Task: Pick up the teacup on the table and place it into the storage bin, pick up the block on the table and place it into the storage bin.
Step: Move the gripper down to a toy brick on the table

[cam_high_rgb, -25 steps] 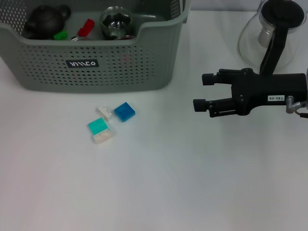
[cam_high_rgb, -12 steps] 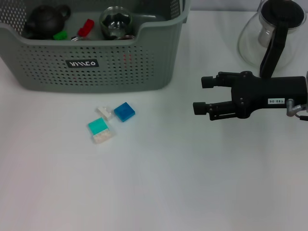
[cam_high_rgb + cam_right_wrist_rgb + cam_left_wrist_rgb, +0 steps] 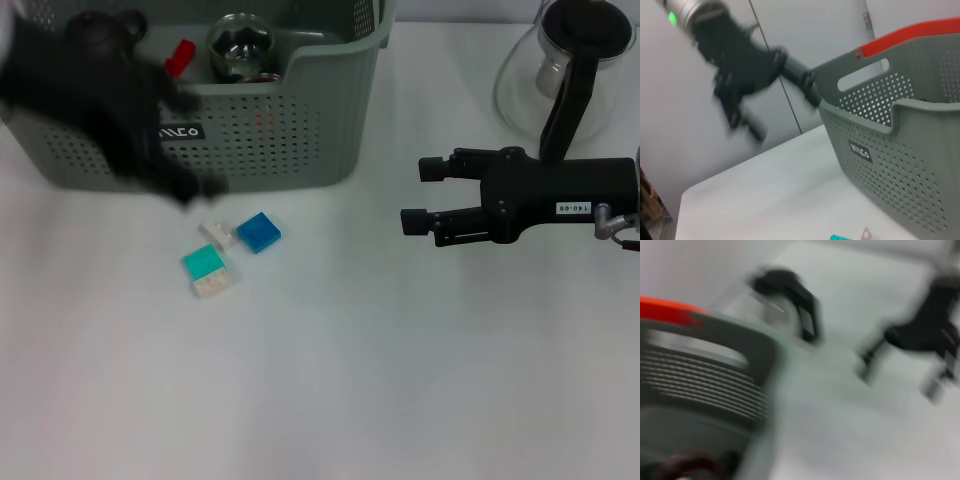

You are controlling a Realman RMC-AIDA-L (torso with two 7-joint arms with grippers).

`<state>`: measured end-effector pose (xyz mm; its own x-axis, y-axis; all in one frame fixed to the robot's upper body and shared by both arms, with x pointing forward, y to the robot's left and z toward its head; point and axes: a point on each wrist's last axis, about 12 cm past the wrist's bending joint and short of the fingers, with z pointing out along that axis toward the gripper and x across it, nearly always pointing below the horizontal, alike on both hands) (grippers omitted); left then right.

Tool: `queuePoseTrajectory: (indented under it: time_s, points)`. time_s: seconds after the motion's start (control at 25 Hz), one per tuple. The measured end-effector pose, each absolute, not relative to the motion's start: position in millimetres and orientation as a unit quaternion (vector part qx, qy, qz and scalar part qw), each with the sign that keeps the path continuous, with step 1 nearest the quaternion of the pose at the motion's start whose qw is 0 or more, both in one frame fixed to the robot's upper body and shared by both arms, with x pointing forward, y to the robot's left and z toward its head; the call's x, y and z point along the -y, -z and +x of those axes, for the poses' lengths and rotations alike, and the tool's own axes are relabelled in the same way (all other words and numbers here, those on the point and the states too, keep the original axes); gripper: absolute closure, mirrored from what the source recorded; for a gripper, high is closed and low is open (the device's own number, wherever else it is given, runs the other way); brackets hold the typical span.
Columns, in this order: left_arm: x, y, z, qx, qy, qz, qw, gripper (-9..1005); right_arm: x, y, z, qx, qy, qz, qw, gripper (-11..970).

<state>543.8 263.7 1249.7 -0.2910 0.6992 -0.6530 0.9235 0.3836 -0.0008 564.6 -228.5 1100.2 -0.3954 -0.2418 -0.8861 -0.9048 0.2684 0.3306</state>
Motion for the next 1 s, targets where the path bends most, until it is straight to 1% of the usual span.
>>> queuePoseTrajectory:
  time_s: [0.08,0.16,0.2,0.24,0.44,0.56,0.68,0.8,1.0]
  points:
    - [-250,-1234,529,-0.754,0.172,0.576,0.265,45,228,-1100,564,-0.706,-0.450,-0.403,0.369,19]
    - [-241,-1224,523,-0.737,0.154,0.608,0.253,46,229,-1100,564,-0.708,-0.454,-0.398,0.368,19]
    - [-233,-1215,520,-0.719,0.130,0.639,0.240,46,228,-1100,565,-0.708,-0.457,-0.393,0.368,19]
    - [-233,-1215,520,-0.719,0.130,0.639,0.240,46,228,-1100,565,-0.708,-0.457,-0.393,0.368,19]
    - [-210,-1185,522,-0.674,0.054,0.712,0.189,47,220,-1099,568,-0.709,-0.465,-0.388,0.362,19]
    - [-203,-1172,524,-0.646,0.019,0.741,0.180,47,214,-1098,569,-0.710,-0.469,-0.384,0.359,18]
    - [-196,-1165,526,-0.617,-0.016,0.768,0.174,48,211,-1097,569,-0.714,-0.471,-0.376,0.357,18]
    - [-187,-1159,528,-0.586,-0.046,0.795,0.149,48,208,-1097,571,-0.715,-0.472,-0.372,0.357,18]
    - [-173,-1151,524,-0.541,-0.068,0.830,0.121,49,206,-1095,570,-0.718,-0.475,-0.360,0.358,18]
